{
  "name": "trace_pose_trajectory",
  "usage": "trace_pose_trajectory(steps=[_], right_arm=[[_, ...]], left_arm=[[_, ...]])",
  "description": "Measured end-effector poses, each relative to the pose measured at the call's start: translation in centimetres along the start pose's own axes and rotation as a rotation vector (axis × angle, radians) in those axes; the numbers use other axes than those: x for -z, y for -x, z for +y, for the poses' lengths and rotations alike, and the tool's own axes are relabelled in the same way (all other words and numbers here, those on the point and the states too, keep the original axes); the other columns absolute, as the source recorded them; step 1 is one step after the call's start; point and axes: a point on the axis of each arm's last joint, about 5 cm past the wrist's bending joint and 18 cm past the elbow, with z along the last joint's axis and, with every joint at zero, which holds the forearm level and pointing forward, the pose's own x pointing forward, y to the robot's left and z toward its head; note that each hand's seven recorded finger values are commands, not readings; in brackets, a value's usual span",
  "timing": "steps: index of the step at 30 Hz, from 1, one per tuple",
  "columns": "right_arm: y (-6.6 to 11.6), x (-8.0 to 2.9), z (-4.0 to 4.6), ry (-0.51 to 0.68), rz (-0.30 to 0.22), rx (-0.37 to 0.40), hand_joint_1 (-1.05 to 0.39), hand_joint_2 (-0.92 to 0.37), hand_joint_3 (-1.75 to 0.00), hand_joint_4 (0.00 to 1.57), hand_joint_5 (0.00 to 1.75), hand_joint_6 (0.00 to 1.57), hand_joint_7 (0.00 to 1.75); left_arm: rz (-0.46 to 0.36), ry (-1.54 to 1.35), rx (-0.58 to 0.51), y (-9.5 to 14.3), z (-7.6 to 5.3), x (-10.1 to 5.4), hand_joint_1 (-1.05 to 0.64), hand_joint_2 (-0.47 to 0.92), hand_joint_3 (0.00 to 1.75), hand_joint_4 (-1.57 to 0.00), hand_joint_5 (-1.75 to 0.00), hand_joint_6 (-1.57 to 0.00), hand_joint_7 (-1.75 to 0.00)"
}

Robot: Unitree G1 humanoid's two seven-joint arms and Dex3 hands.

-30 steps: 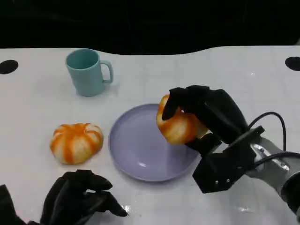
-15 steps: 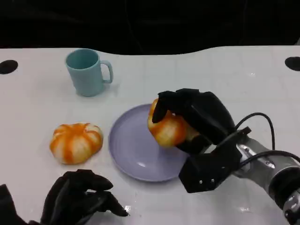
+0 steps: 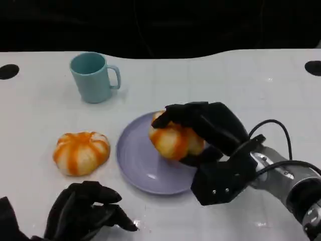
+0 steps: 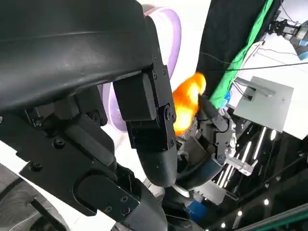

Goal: Grasp the bread from the table and place it into the plate.

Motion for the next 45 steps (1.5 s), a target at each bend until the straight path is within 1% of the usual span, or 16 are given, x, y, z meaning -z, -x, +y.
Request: trace_pose_trajectory(steps=[2, 4, 8, 11, 17, 20, 21, 25, 32, 35, 36, 37, 39, 42, 44, 45], right_arm=[[0.0, 0.1, -0.24, 0.02, 0.009, -0.053, -0.61, -0.91, -0.16, 0.25, 0.21, 0.36, 0.0], [-0.1, 0.2, -0.58, 0.038, 0.017, -0.09, -0.66, -0.92, -0.2, 0.19, 0.18, 0.31, 0.0], [-0.2, 0.3, -1.2, 0.062, 0.03, -0.134, -0.73, -0.92, -0.27, 0.09, 0.14, 0.22, 0.0], [-0.3, 0.2, -1.47, 0.056, 0.031, -0.16, -0.76, -0.92, -0.29, 0.06, 0.13, 0.2, 0.0], [-0.2, 0.1, -1.92, 0.044, 0.034, -0.175, -0.77, -0.92, -0.3, 0.03, 0.13, 0.17, 0.0], [0.1, 0.2, -2.18, 0.024, 0.039, -0.174, -0.76, -0.92, -0.3, 0.04, 0.14, 0.18, 0.0], [0.5, 0.4, -2.37, 0.017, 0.046, -0.18, -0.74, -0.92, -0.3, 0.05, 0.15, 0.18, 0.01], [1.6, 0.5, -2.94, -0.008, 0.035, -0.168, -0.71, -0.92, -0.27, 0.12, 0.2, 0.23, 0.03], [4.0, 0.8, -3.44, -0.075, 0.021, -0.098, -0.69, -0.92, -0.29, 0.29, 0.3, 0.36, 0.08], [5.1, 0.9, -3.5, -0.106, 0.015, -0.062, -0.65, -0.92, -0.32, 0.36, 0.35, 0.43, 0.11], [5.4, 1.0, -3.52, -0.116, 0.017, -0.054, -0.63, -0.92, -0.32, 0.39, 0.38, 0.45, 0.11], [5.8, 1.0, -3.53, -0.128, 0.02, -0.051, -0.62, -0.92, -0.32, 0.38, 0.45, 0.47, 0.11], [6.6, 1.1, -3.57, -0.153, 0.027, -0.047, -0.6, -0.92, -0.32, 0.34, 0.69, 0.53, 0.1], [7.6, 1.1, -3.7, -0.203, 0.035, -0.023, -0.56, -0.92, -0.28, 0.35, 0.99, 0.63, 0.13], [8.1, 1.0, -3.71, -0.234, 0.036, -0.007, -0.54, -0.92, -0.26, 0.37, 1.1, 0.68, 0.17], [8.3, 1.0, -3.76, -0.245, 0.038, 0.003, -0.52, -0.92, -0.24, 0.39, 1.18, 0.72, 0.22]], left_arm=[[0.0, 0.0, 0.0, 0.0, 0.0, 0.0, -0.98, 0.63, 0.0, -1.57, -0.46, -1.57, -0.19], [0.0, 0.0, 0.0, 0.0, 0.0, 0.0, -0.99, 0.64, 0.0, -1.57, -0.46, -1.57, -0.19], [0.0, -0.001, 0.0, 0.0, 0.0, 0.0, -0.98, 0.63, 0.0, -1.57, -0.45, -1.57, -0.18], [0.0, 0.0, 0.0, 0.0, 0.0, 0.0, -0.98, 0.64, 0.0, -1.57, -0.45, -1.57, -0.18], [0.0, -0.001, 0.0, 0.0, 0.0, 0.0, -0.98, 0.63, 0.0, -1.57, -0.45, -1.57, -0.18], [0.0, -0.001, 0.0, 0.0, 0.0, 0.0, -0.99, 0.64, 0.0, -1.57, -0.45, -1.57, -0.19], [-0.001, -0.003, -0.001, 0.0, 0.0, 0.0, -0.99, 0.64, 0.0, -1.57, -0.45, -1.57, -0.19], [-0.001, -0.003, 0.0, 0.0, -0.1, 0.0, -0.99, 0.63, 0.0, -1.57, -0.45, -1.57, -0.19], [0.0, -0.004, 0.002, 0.0, -0.1, 0.0, -0.99, 0.64, 0.0, -1.57, -0.45, -1.57, -0.19], [-0.002, -0.006, 0.002, -0.1, -0.1, 0.0, -0.98, 0.64, 0.0, -1.57, -0.45, -1.57, -0.19], [-0.002, -0.006, 0.002, -0.1, -0.1, 0.0, -0.98, 0.64, 0.0, -1.57, -0.45, -1.57, -0.19], [-0.002, -0.006, 0.002, -0.1, -0.1, 0.0, -0.98, 0.64, 0.0, -1.57, -0.45, -1.57, -0.19], [-0.002, -0.006, 0.002, -0.1, -0.1, 0.0, -0.98, 0.64, 0.0, -1.57, -0.45, -1.57, -0.19], [-0.002, -0.006, 0.002, -0.1, -0.1, 0.0, -0.98, 0.64, 0.0, -1.57, -0.45, -1.57, -0.19], [-0.002, -0.006, 0.001, -0.1, -0.1, 0.0, -0.97, 0.64, 0.0, -1.57, -0.45, -1.57, -0.18], [-0.002, -0.005, 0.002, -0.1, -0.1, 0.0, -0.96, 0.63, 0.0, -1.57, -0.44, -1.57, -0.18]])
